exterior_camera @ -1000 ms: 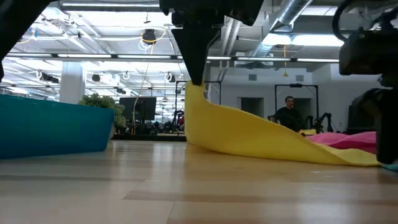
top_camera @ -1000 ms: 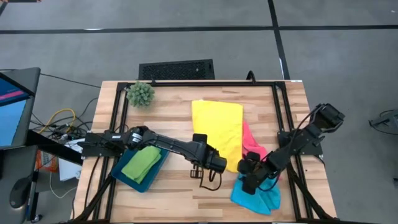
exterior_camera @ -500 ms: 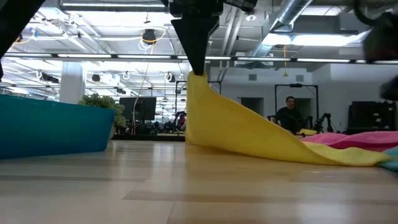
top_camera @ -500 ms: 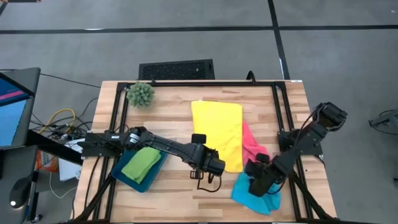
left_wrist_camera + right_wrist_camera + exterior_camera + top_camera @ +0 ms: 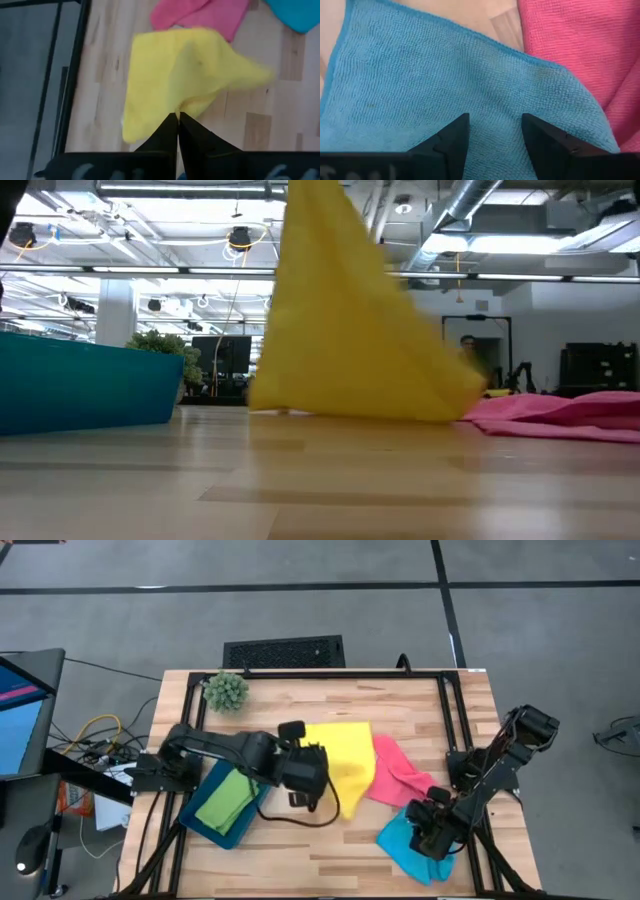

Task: Fold microfiber towels
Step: Fold the yellow microfiber towel

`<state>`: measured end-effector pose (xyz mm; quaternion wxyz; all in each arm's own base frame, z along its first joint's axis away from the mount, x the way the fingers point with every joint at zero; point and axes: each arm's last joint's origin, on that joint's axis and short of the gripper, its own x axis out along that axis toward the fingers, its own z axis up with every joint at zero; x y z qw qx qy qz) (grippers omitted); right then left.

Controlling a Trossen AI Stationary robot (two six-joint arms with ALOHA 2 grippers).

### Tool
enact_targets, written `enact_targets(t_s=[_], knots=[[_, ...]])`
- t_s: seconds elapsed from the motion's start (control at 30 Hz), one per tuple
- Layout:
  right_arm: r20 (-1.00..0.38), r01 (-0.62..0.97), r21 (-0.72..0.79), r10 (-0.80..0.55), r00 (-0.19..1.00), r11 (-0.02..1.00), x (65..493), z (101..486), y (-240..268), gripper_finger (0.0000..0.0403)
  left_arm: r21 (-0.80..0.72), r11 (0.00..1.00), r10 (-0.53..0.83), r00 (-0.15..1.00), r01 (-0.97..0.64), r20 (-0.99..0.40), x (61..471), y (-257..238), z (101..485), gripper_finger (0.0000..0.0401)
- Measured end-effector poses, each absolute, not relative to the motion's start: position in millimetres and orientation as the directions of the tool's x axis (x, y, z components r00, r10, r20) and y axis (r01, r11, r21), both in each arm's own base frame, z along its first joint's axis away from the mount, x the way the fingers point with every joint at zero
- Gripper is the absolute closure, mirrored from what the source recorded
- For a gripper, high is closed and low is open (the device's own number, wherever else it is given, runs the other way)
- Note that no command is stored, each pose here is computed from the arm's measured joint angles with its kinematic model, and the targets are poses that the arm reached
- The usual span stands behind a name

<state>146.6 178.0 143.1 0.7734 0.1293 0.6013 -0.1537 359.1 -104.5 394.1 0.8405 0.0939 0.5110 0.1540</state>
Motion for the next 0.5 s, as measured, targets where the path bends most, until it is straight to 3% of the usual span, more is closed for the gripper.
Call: enact_targets(t_s=[0.17,0.33,0.5], knots=[[-0.953,0.390,0.114,-0.010,0.301,0.914,153.9,148.9,181.5,0.0202,0.321,0.937,0.348,0.325,-0.134,-0.879,365.7,-111.8,360.1,0.0401],[-0.885,0.353,0.239,0.053,0.463,0.905,167.5,164.0,181.9,0.0202,0.383,0.914,0.402,0.174,-0.133,-0.899,363.6,-117.4,311.1,0.0401],[-0.816,0.410,0.240,-0.046,0.577,0.880,190.7,177.6,156.5,0.0209,0.376,0.918,0.388,0.097,-0.124,-0.917,360.9,-120.9,277.6,0.0401]])
